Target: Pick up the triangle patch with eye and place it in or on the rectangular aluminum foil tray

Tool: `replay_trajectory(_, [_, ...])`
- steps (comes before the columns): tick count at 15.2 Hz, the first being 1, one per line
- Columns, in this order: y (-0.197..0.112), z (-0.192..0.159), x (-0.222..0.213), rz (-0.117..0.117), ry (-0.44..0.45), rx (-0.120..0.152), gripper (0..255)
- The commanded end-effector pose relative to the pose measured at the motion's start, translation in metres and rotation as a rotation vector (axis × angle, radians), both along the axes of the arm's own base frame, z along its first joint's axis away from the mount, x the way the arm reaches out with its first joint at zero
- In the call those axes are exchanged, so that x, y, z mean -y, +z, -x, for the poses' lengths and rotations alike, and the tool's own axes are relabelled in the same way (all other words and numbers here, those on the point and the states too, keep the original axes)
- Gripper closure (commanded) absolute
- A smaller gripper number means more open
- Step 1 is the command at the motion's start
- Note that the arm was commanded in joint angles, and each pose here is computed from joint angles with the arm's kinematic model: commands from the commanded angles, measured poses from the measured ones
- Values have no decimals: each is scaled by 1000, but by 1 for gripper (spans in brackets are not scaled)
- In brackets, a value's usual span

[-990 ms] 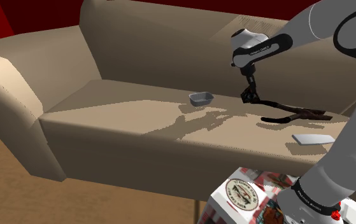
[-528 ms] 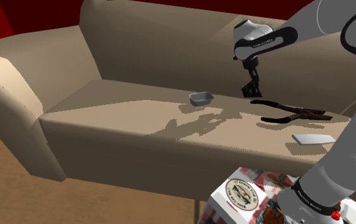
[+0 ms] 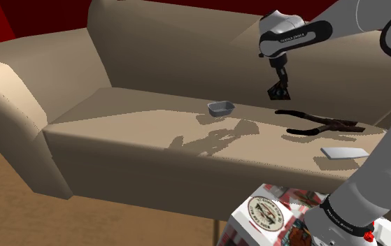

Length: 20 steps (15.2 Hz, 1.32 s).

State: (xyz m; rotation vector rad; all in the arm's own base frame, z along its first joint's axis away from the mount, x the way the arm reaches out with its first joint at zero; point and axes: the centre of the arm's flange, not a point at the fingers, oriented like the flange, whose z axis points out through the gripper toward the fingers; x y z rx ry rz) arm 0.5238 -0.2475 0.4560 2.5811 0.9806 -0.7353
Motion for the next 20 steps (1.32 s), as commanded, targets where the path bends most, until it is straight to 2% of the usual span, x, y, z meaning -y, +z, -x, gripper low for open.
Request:
replay_trajectory(1, [11,1,0,0,0,0,255])
replay_trajectory(2, [12,1,0,0,0,0,255])
replay_trajectory(20, [32,-138,-192,0,0,0,255])
